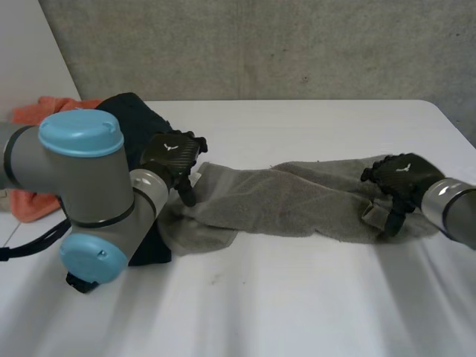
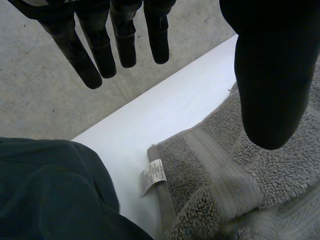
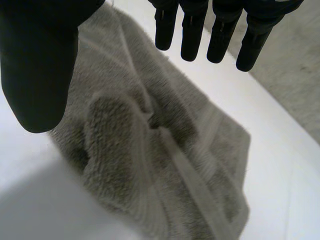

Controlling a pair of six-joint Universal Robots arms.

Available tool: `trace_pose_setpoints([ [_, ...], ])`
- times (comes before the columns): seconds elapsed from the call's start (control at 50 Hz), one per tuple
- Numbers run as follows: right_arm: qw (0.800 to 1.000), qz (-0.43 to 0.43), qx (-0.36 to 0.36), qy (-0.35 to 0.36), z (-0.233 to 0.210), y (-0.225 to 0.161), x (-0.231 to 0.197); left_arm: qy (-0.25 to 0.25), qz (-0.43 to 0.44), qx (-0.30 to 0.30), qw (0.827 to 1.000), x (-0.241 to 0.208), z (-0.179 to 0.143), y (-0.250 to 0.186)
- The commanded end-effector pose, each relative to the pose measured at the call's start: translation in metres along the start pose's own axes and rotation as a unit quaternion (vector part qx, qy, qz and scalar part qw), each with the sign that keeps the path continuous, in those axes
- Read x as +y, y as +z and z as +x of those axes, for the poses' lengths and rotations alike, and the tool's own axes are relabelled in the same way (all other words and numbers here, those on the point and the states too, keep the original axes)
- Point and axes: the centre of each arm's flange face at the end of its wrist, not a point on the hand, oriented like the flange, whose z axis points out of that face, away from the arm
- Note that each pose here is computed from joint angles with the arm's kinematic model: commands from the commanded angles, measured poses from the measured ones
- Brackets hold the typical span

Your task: Fold the laundry.

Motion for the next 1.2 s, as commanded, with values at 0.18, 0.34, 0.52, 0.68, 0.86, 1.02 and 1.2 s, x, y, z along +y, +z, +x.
trace_pose_setpoints([
  [0.18,0.996,-0.002,0.081,-0.045,0.003,0.041,0.015,-0.010,0.017,0.011,1.000,-0.005,-0.003,0.028],
  [0.34,0.981,0.175,0.073,-0.040,0.006,-0.023,-0.077,0.000,0.041,0.039,0.998,-0.008,0.008,0.054],
  [0.52,0.932,0.354,0.006,0.080,0.029,-0.119,-0.158,0.006,0.039,0.080,0.996,0.001,0.033,0.079],
  [0.68,0.878,0.452,-0.027,0.155,0.051,-0.168,-0.188,0.010,0.042,0.134,0.990,0.008,0.074,0.076],
  [0.86,0.906,0.381,0.035,0.180,0.093,-0.101,-0.153,0.023,0.101,-0.053,0.993,-0.034,0.023,0.086],
  [1.02,0.923,0.326,0.146,0.144,0.128,-0.030,-0.137,0.049,0.311,-0.120,0.941,-0.136,-0.024,0.073],
  [1.2,0.847,0.444,0.253,0.149,0.160,-0.024,-0.172,0.008,0.472,-0.184,0.862,-0.204,-0.044,0.027],
])
